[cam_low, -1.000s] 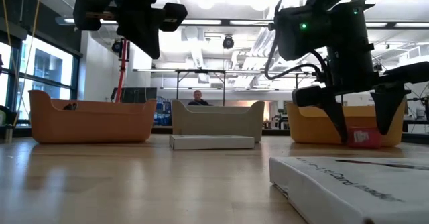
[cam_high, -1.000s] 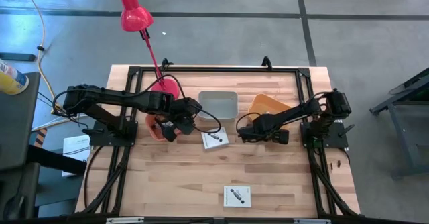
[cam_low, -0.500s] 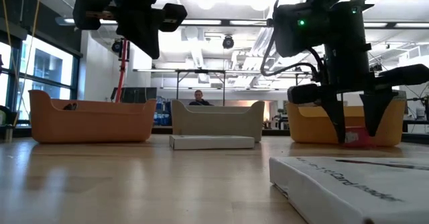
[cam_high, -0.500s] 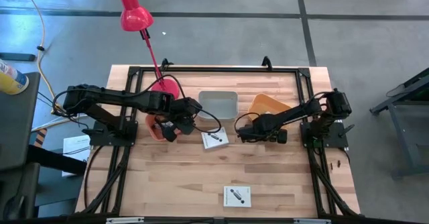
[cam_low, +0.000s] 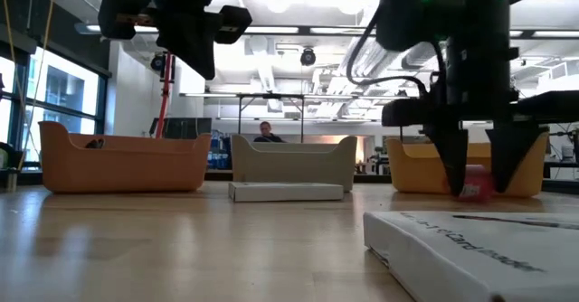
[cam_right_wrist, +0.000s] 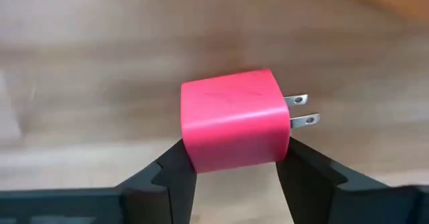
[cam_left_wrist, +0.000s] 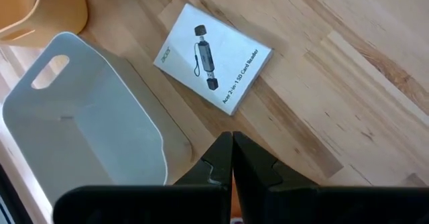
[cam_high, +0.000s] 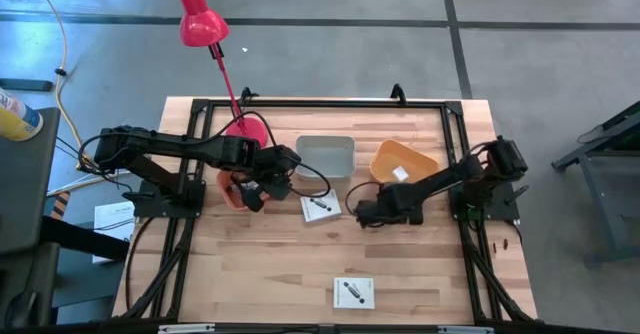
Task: Pick and place items into bin
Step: Put the pink charger adapter into the orange bin
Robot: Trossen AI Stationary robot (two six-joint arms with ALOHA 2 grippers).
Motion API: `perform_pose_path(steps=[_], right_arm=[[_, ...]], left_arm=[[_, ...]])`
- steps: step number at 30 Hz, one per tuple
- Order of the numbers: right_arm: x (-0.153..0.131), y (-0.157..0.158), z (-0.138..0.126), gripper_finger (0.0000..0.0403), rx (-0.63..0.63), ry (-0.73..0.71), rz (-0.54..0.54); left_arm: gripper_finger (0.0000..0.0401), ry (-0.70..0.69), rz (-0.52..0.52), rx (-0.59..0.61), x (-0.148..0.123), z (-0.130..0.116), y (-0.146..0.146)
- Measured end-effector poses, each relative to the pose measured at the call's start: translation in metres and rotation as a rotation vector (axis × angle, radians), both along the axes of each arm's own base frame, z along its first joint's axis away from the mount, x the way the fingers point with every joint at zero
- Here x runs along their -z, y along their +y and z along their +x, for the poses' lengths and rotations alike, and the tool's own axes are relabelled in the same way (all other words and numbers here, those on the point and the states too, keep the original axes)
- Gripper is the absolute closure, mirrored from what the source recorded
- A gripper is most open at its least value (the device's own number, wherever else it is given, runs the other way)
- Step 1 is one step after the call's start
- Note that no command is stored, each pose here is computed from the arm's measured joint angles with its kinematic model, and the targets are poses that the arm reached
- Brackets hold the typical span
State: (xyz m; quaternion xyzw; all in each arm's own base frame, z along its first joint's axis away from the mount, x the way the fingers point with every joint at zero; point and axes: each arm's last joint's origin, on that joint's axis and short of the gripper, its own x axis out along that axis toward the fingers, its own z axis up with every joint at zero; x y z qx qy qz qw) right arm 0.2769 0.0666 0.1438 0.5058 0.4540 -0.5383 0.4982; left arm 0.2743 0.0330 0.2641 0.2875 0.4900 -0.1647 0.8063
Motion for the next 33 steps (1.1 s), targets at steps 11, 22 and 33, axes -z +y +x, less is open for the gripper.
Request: perform_pose_path(steps=[11, 22, 33], right_arm=[[-0.019, 0.047, 0.009, 0.0232, -0.129, -0.125, 0.07], [-0.041, 0.054, 0.005, 0.0228, -0.19, -0.032, 0.006], [-0.062, 0.05, -0.003, 0.0228, -0.202, 0.11, -0.071]], left_arm=[[0.04, -0.008, -0.033, -0.018, 0.0, 0.0, -0.001], [0.04, -0.065, -0.065, -0.084, -0.003, 0.005, 0.0], [0.04, -0.081, -0.087, -0.123, -0.004, 0.007, 0.0]])
